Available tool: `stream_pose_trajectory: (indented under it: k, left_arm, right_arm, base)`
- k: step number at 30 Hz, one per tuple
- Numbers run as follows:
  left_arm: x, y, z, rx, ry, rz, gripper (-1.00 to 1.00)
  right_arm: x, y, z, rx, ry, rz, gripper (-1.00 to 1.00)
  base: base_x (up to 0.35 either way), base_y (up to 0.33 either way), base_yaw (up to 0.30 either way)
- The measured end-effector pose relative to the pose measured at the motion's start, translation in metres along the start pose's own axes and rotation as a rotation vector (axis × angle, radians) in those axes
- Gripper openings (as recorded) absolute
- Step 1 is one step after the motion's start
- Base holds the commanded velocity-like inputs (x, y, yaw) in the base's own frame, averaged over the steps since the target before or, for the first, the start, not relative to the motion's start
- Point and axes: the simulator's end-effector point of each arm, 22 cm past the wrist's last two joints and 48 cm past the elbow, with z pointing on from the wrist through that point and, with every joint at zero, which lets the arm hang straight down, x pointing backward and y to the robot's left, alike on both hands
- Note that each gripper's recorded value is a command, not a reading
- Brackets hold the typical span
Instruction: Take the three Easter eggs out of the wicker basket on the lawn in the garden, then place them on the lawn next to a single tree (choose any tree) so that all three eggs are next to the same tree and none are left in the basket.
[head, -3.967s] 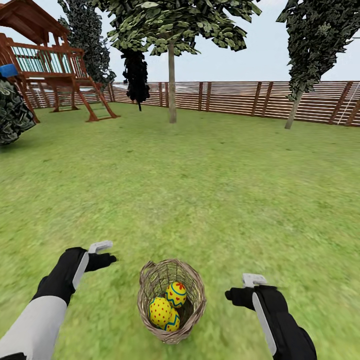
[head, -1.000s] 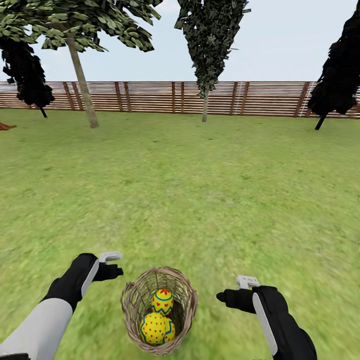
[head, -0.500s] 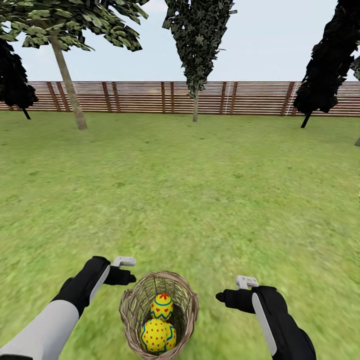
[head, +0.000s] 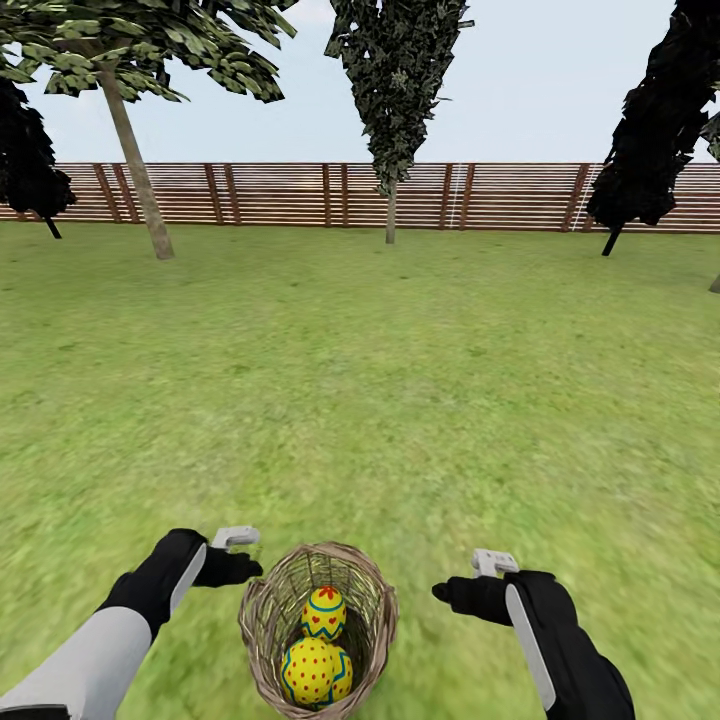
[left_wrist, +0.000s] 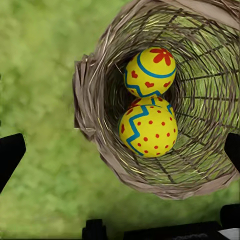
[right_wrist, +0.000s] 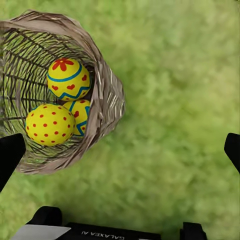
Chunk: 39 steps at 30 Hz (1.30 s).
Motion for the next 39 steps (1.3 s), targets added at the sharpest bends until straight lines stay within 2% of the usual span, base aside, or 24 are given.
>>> stream_pose_trajectory:
  k: [2,3,4,6,7,8,10,12,16,22,39]
  left_arm:
    - [0.002,0.003,0.000,-0.004,0.005,-0.003,1.00]
    - [0.006,0.005,0.002,-0.006,0.013,-0.006,1.00]
    - [0.015,0.007,0.005,-0.008,0.034,-0.011,1.00]
    - [0.023,0.008,0.009,-0.007,0.053,-0.017,1.00]
    - [0.025,0.007,0.010,-0.006,0.058,-0.018,1.00]
    - [0.026,0.006,0.010,-0.005,0.059,-0.017,1.00]
    - [0.025,0.005,0.010,-0.003,0.058,-0.014,1.00]
    - [0.020,0.006,0.010,-0.002,0.035,-0.014,1.00]
    - [0.008,0.008,0.009,0.000,-0.016,-0.007,1.00]
    - [0.006,0.008,0.008,0.002,-0.019,-0.008,1.00]
    - [0.016,0.011,0.035,0.008,-0.020,-0.011,1.00]
  right_arm:
    - [-0.006,0.013,-0.004,-0.062,-0.016,0.009,1.00]
    - [-0.013,0.026,-0.009,-0.130,-0.036,0.021,1.00]
    - [-0.026,0.047,-0.023,-0.264,-0.073,0.050,1.00]
    - [-0.043,0.064,-0.047,-0.453,-0.122,0.099,1.00]
    - [-0.054,0.070,-0.067,-0.567,-0.153,0.121,1.00]
    - [-0.059,0.071,-0.077,-0.621,-0.170,0.129,1.00]
    - [-0.065,0.073,-0.090,-0.679,-0.189,0.135,1.00]
    - [-0.068,0.072,-0.096,-0.707,-0.200,0.139,1.00]
    - [-0.069,0.073,-0.098,-0.719,-0.201,0.142,1.00]
    - [-0.068,0.076,-0.098,-0.724,-0.200,0.138,1.00]
    - [-0.053,0.078,-0.073,-0.737,-0.189,0.118,1.00]
  base:
    - [0.000,0.000,0.000]
    - [0.000,0.000,0.000]
    - [0.000,0.000,0.000]
    - [0.000,0.000,0.000]
    - [0.000,0.000,0.000]
    - [0.000,0.000,0.000]
    - [0.000,0.000,0.000]
    - [0.000,0.000,0.000]
    - [0.000,0.000,0.000]
    - [0.000,0.000,0.000]
    - [0.000,0.000,0.000]
